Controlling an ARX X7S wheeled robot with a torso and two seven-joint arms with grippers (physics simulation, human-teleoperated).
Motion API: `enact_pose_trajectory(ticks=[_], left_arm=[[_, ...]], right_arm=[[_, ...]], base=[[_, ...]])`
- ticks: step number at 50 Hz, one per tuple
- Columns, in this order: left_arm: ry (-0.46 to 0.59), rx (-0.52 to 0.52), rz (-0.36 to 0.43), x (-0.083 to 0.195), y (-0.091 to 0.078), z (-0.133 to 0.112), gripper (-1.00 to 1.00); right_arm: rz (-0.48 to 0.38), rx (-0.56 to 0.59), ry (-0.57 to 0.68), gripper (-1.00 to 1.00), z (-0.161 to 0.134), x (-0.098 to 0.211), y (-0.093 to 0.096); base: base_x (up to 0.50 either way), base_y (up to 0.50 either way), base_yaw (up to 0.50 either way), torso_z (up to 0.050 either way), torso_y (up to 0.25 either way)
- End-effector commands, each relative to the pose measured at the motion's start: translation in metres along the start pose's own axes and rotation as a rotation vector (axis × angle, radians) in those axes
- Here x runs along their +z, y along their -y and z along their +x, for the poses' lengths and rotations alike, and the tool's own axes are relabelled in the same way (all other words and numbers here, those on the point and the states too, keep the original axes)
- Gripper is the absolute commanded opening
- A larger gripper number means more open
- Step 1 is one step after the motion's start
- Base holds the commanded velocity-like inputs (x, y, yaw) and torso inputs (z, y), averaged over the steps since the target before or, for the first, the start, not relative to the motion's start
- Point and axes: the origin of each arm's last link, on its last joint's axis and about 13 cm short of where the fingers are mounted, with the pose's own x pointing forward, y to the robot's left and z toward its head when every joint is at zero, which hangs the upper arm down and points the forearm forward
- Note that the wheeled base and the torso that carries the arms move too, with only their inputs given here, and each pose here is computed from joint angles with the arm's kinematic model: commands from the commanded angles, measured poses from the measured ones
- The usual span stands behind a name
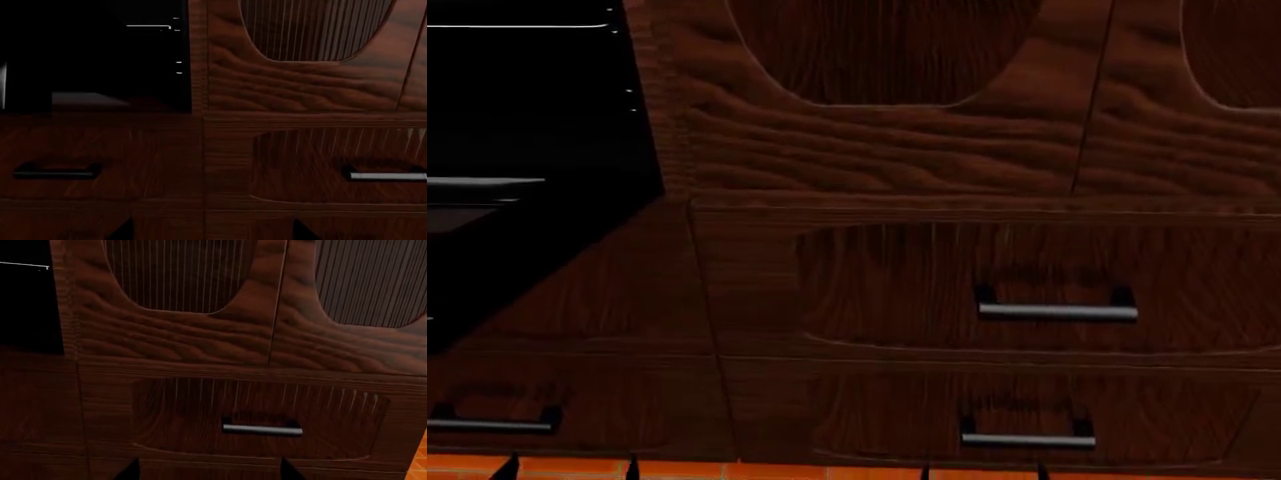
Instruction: Close the oven door
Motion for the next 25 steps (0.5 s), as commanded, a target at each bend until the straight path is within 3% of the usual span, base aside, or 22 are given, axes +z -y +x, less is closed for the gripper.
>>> enact_pose_trajectory(ticks=[1, 25], left_arm=[[0.0, 0.004, 0.002, -0.0007, 0.0003, -0.0001, 1.0], [-0.001, 0.004, -0.005, 0.0, -0.0004, -0.0004, 1.0]], right_arm=[[-0.013, 0.0, -0.004, 1.0, 0.0012, -0.0015, -0.0008], [-0.029, -0.008, -0.008, 1.0, 0.0004, -0.0009, -0.0014]], base=[[0.0, 0.0, 0.0, -0.05, 0.0], [0.0, 0.0, 0.0, -0.05, 0.0]])
